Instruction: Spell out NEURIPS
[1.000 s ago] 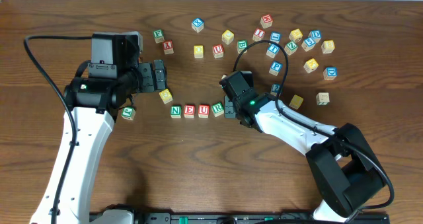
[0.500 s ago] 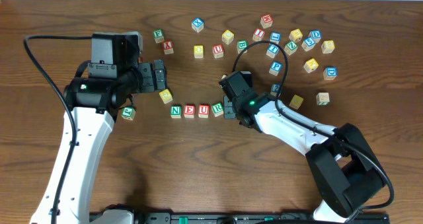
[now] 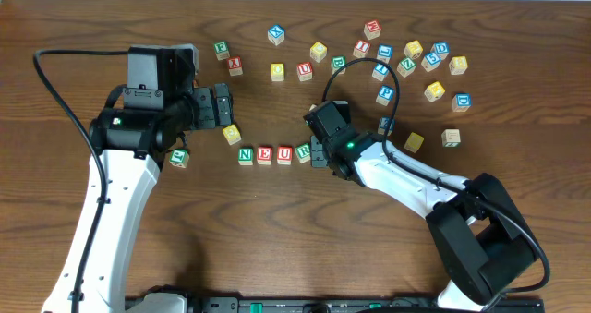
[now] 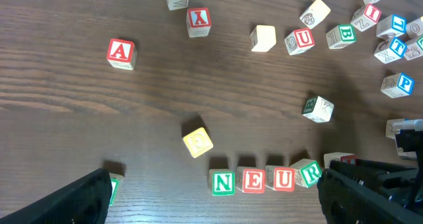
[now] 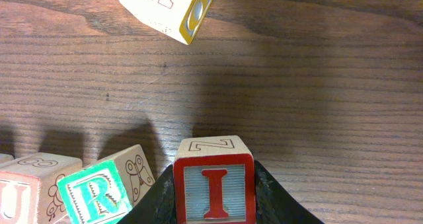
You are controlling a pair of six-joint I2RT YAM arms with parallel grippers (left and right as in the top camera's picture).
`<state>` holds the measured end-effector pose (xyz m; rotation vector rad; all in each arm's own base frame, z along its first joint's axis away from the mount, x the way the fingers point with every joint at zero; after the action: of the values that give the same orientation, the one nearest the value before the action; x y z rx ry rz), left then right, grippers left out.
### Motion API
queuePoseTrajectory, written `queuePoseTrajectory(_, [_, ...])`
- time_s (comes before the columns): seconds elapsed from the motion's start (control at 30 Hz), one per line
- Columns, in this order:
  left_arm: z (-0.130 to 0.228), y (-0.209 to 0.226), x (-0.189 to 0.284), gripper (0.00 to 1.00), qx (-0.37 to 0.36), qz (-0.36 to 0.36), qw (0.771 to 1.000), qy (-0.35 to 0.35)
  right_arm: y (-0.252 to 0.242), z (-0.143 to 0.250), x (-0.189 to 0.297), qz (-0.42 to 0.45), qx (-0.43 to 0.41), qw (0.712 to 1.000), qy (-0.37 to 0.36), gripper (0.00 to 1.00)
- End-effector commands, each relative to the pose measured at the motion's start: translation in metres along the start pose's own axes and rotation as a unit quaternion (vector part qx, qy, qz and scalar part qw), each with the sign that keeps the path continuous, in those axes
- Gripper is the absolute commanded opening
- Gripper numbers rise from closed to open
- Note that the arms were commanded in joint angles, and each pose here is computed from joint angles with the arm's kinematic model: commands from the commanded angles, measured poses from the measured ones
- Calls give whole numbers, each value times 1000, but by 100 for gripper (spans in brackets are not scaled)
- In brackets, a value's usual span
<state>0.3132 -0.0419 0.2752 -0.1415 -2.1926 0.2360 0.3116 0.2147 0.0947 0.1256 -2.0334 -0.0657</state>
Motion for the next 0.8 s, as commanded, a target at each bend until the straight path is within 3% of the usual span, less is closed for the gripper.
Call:
queuePoseTrajectory(0.0, [-7,-2,8,98,-4,5,1000,-15,0,2,-1,3,5,1000,2,27])
queuePoseTrajectory(0.77, [-7,-2,8,98,-4,5,1000,-15,7,13,-11,6,16,1000,18,24])
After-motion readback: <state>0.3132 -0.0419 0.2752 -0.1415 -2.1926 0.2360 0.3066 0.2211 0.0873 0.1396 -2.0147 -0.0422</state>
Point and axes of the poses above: each gripper's point midway between its finger pads, its own x axis back along the fingers, its own y axis along the line the jaws close on, z = x × y, the point moved 8 cm from there along x, back along the fingers
